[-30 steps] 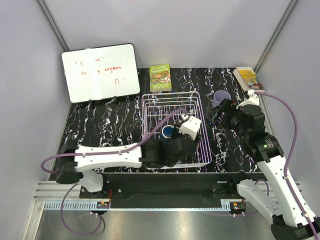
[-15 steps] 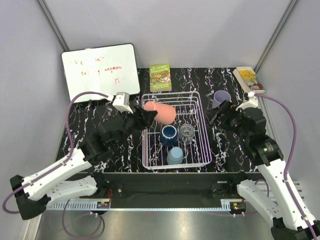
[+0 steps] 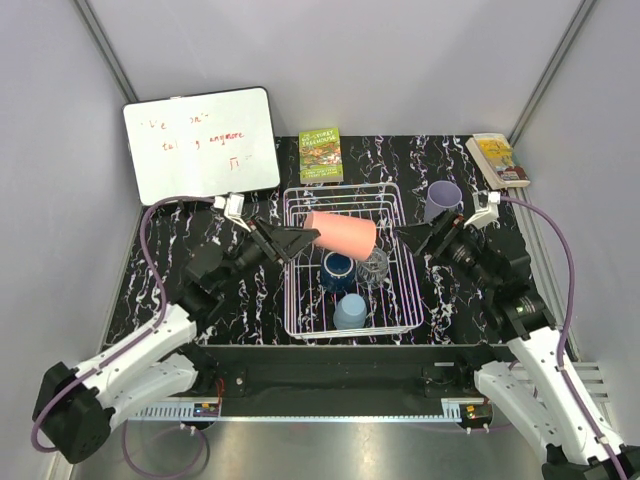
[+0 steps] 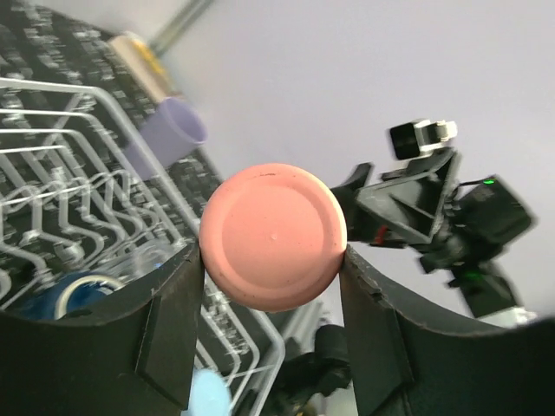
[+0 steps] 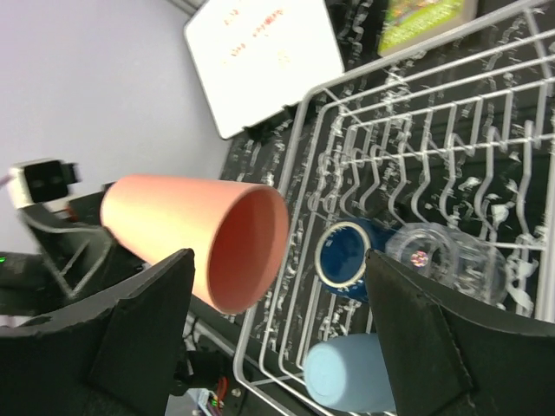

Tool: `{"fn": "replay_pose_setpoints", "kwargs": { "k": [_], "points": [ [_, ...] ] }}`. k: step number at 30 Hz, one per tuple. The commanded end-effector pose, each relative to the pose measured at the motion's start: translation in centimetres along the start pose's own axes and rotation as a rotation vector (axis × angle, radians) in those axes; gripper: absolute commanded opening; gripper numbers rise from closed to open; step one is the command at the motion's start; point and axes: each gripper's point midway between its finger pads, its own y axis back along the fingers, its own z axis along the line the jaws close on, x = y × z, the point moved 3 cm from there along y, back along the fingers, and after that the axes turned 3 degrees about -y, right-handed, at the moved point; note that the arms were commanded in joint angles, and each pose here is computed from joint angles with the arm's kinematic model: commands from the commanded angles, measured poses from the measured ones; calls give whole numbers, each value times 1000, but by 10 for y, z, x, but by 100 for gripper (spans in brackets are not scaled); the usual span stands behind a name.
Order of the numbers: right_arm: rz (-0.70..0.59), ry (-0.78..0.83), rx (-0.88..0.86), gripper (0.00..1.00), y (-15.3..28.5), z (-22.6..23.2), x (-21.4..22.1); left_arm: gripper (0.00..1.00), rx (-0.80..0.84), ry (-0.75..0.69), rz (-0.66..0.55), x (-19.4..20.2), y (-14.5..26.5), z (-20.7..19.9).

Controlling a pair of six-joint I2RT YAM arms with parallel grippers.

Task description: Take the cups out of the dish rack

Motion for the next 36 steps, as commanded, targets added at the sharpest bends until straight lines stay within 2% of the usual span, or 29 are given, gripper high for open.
{"fn": "replay_pose_setpoints", "kwargs": {
  "k": [1,9,22,27,30,36],
  "points": [
    [-16,-5,-219,86,9,39,-5,0,325,71,-61,-19,10,-46],
    [39,-44,-470,83,17,75,-2,0,433,144,-9,-7,-3,-39],
    [114,-76,-516,82,5,80,3,0,398,125,11,-6,-13,-33],
    [79,-56,-479,81,5,76,0,0,280,99,-45,-10,-16,-16],
    [87,-50,-477,81,8,76,2,0,218,33,-77,-18,-15,-13],
    [97,-65,-480,81,5,73,5,0,166,-25,-146,-32,-16,-11]
  ]
}}
